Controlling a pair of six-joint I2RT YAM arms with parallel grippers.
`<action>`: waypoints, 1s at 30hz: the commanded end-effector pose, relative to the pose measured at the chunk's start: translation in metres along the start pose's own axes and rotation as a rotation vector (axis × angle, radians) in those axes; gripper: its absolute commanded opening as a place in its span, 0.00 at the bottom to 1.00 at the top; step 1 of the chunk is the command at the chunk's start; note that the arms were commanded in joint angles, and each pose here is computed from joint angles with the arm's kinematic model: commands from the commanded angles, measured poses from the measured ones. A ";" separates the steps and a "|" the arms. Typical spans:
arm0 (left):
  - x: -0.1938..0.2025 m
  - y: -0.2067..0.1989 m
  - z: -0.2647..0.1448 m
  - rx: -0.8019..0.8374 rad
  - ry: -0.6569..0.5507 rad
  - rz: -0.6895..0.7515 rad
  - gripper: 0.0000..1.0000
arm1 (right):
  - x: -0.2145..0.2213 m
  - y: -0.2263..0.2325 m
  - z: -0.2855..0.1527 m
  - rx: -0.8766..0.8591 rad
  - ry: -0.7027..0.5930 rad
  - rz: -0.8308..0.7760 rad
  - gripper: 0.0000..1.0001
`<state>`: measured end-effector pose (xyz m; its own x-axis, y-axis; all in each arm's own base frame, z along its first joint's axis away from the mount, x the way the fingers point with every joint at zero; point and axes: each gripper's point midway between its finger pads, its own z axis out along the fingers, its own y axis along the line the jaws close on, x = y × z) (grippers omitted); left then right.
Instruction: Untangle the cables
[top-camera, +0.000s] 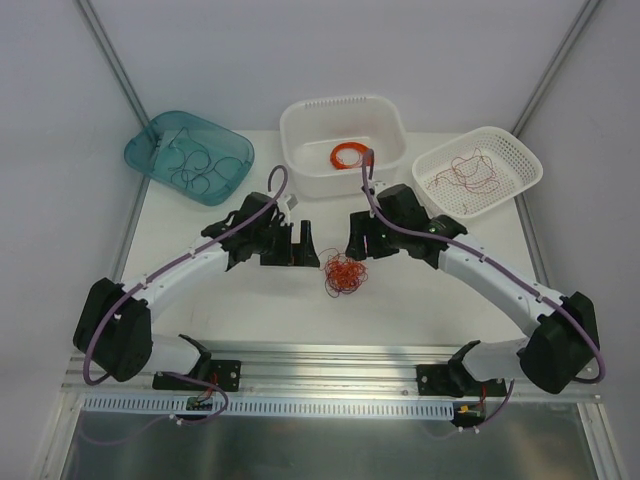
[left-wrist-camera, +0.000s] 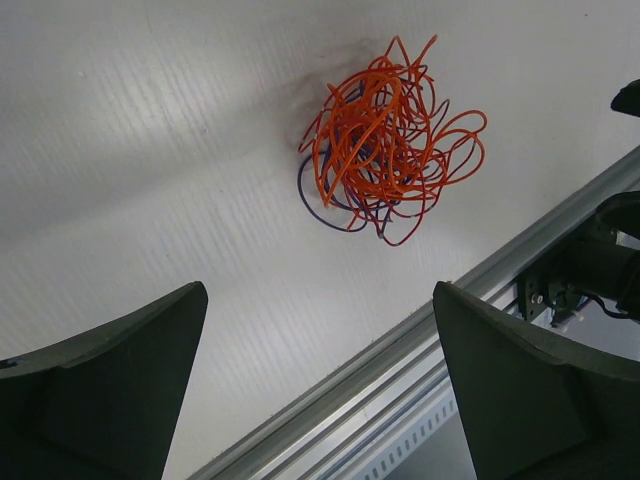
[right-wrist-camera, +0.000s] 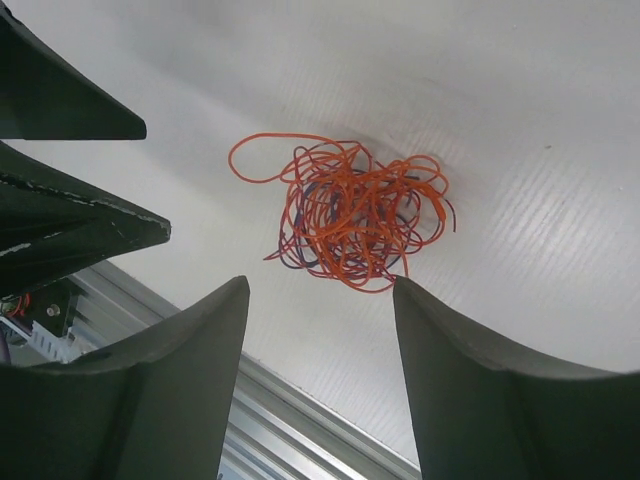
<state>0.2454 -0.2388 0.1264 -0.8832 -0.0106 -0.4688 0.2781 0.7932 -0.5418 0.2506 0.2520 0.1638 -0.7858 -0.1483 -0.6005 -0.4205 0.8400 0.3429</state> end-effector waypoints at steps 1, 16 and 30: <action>-0.014 -0.019 0.007 0.050 -0.020 -0.001 0.97 | 0.016 -0.015 -0.003 0.063 0.038 -0.021 0.63; 0.017 0.019 0.013 -0.088 -0.009 -0.131 0.94 | 0.044 0.010 0.064 0.057 0.169 -0.256 0.60; 0.028 0.022 -0.002 -0.049 -0.061 -0.018 0.95 | 0.024 0.017 0.075 -0.023 0.134 -0.123 0.01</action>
<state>0.2235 -0.2167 0.0927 -0.8964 -0.0923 -0.4334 0.1635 0.8402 -0.5170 0.2402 0.2834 0.0531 -0.7949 -0.4236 -0.4345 -0.5416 0.8182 0.1931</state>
